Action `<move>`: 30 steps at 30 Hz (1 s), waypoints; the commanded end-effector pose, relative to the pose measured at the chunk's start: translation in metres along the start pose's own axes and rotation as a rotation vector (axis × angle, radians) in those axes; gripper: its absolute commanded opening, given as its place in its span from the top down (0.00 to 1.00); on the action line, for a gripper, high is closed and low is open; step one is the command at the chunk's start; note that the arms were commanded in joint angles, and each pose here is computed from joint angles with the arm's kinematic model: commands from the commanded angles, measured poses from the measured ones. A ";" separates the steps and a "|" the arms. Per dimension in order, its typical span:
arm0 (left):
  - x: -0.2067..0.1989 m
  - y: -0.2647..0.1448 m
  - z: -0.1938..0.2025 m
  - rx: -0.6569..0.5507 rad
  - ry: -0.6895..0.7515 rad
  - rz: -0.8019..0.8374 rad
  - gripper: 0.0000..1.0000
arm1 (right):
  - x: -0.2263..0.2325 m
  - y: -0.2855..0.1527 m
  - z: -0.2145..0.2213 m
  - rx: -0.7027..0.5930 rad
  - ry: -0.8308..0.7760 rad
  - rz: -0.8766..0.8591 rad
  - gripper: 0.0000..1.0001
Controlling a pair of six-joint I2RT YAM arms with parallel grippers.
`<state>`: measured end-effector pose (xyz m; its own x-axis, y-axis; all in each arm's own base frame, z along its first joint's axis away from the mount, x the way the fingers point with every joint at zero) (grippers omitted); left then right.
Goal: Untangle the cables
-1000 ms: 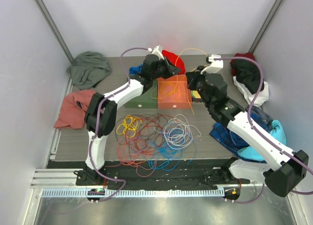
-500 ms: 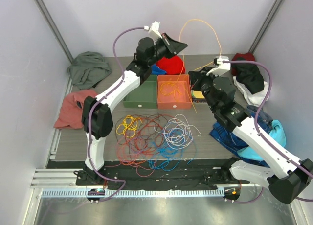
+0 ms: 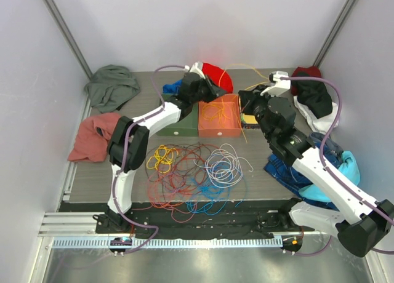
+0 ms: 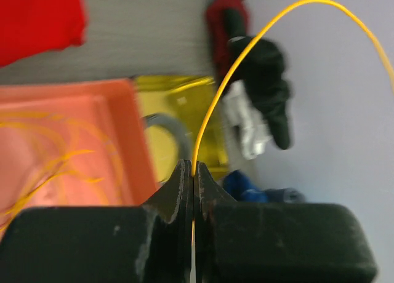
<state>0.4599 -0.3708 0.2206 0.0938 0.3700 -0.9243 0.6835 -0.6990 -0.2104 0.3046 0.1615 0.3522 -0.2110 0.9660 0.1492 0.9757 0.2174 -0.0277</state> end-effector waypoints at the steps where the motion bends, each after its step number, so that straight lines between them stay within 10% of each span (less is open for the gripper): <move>1: 0.042 -0.007 -0.005 -0.064 0.089 -0.177 1.00 | -0.002 0.005 -0.012 -0.066 0.026 0.009 0.99; 30: 0.071 -0.053 -0.036 -0.215 0.129 -0.350 1.00 | 0.014 0.116 0.034 -0.260 0.288 -0.172 0.99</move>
<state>0.4496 -0.2905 0.1387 -0.1496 0.6534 -0.7421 0.7778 -0.3856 -0.4963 0.4047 0.2011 0.2776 -0.3175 0.8707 0.3756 0.9482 0.2969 0.1132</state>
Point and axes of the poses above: each gripper's point midway between its finger pads, its own y axis out along the fingers, its own x axis along the line the jaws close on, z = x × y, the point moved 4 cm from there along -y, back along the fingers, and after that the axes turned 15 degrees about -y, right-handed, at the moved point
